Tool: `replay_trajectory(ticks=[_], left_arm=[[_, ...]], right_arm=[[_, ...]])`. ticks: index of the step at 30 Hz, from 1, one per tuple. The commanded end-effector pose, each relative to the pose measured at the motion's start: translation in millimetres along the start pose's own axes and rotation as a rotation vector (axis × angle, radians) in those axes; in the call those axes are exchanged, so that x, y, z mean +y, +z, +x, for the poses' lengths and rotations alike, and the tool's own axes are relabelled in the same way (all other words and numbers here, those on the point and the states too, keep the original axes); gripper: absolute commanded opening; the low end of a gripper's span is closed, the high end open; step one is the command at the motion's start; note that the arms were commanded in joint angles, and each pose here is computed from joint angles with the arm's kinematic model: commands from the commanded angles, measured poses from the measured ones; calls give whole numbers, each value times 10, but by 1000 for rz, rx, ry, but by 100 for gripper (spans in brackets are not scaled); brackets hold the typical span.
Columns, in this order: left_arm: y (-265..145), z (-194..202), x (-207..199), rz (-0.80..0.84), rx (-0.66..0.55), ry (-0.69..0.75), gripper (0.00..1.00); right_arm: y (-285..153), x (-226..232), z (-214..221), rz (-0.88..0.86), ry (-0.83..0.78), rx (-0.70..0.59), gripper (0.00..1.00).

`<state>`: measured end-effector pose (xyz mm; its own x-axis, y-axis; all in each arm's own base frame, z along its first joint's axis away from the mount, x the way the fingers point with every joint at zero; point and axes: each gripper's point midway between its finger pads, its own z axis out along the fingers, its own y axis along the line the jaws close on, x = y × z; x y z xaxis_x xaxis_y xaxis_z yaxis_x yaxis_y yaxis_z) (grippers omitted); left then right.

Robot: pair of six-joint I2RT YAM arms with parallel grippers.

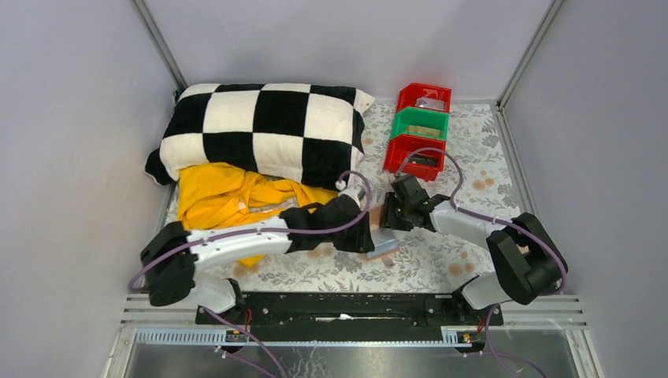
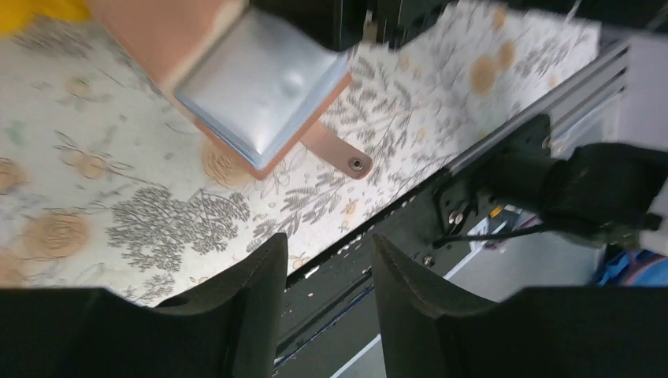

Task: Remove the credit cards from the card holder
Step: Open the card holder at the center of the board.

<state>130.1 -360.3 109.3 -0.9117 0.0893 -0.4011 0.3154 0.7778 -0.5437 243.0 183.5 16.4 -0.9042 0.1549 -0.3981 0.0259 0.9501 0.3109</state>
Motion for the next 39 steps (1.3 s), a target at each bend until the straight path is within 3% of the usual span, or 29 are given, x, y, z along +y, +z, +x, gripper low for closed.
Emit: replay_trajectory(ticks=[1,6,9,17,22,26,36,39], left_arm=[[-293,-455,108,-48,-142,7,51],[-280,-733,308,-110,-188,47,68],[-176,-832,307,-136,-182,127,71],[133,-981,347,-197,-147,272,70],[329,-1043,528,-234,-108,254,65],[451,-1066,651,-233,-76,214,57],[440,-941,770,-230,-69,140,6],[418,-851,790,-220,-60,106,0]], right_arm=[[-147,374,-252,-163,-107,-46,46],[-510,347,-306,-161,-136,-94,54],[-691,273,-240,-153,-117,-106,55],[-890,199,222,-251,18,-48,52],[-881,231,406,-312,73,1,50],[-829,273,479,-343,96,31,46],[-662,382,548,-406,174,70,36],[-592,342,623,-391,187,89,33]])
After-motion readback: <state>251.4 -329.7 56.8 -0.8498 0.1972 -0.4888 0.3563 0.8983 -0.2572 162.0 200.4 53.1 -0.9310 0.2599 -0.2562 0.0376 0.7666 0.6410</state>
